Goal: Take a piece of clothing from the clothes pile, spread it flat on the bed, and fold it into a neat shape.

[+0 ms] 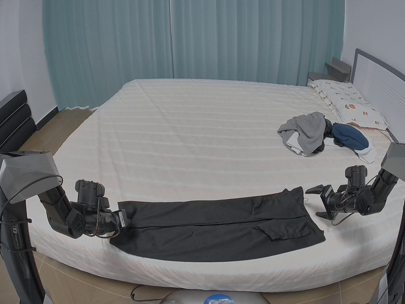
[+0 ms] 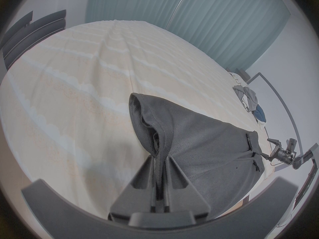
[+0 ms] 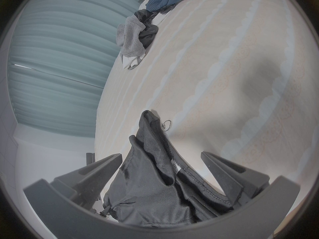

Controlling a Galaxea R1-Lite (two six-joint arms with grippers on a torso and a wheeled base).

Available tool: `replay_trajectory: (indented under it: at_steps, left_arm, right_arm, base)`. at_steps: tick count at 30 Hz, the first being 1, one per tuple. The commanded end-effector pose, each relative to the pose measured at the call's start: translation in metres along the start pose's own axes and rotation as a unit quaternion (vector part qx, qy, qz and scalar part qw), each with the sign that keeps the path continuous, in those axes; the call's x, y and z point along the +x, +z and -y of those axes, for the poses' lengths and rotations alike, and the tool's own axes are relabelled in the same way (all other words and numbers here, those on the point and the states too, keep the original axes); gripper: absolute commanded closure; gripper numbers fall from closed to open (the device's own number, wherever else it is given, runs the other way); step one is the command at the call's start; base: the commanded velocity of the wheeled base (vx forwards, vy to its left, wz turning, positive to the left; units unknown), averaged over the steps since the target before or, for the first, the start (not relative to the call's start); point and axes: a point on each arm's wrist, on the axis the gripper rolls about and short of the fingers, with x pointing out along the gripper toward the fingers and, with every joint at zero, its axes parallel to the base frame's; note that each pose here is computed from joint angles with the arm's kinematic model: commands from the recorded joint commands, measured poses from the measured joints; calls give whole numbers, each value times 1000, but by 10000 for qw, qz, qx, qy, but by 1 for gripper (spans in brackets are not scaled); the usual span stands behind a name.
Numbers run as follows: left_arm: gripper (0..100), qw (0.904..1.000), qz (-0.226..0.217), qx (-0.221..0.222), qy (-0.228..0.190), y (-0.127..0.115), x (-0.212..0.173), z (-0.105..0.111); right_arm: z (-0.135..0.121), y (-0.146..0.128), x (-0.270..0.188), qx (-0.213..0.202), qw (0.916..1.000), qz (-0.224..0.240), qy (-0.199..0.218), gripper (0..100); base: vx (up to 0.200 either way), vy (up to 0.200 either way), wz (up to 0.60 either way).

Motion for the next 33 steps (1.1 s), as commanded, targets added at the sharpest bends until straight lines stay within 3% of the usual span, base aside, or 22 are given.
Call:
replay_trajectory:
  at_steps: [1,8,14,19,25,33]
  left_arm:
    - [100,10000,40,3,-15,1,-2,1]
    - [100,9999,116,-99,-65,5,-2,3]
    - [100,9956,648,-577,-362,17,-2,9]
    - [100,9942,740,-637,-459,19,-3,14]
    - [100,9933,788,-634,-563,20,-8,22]
    - [100,9903,876,-718,-808,23,-21,42]
  right_arm:
    - [-1,1,-1,5,10000,13,12,0]
    - [-3,4,-1,21,10000,61,51,0]
    - [-3,4,0,22,10000,76,57,0]
    - [-3,5,0,67,9999,85,71,0]
    - [-6,15,-2,402,9985,282,237,0]
    - [-4,13,-2,418,9982,316,280,0]
  base:
    - [0,0,0]
    - [-171,0,0]
    - [0,0,0]
    - [0,0,0]
    - [0,-200,0]
    - [0,-200,0]
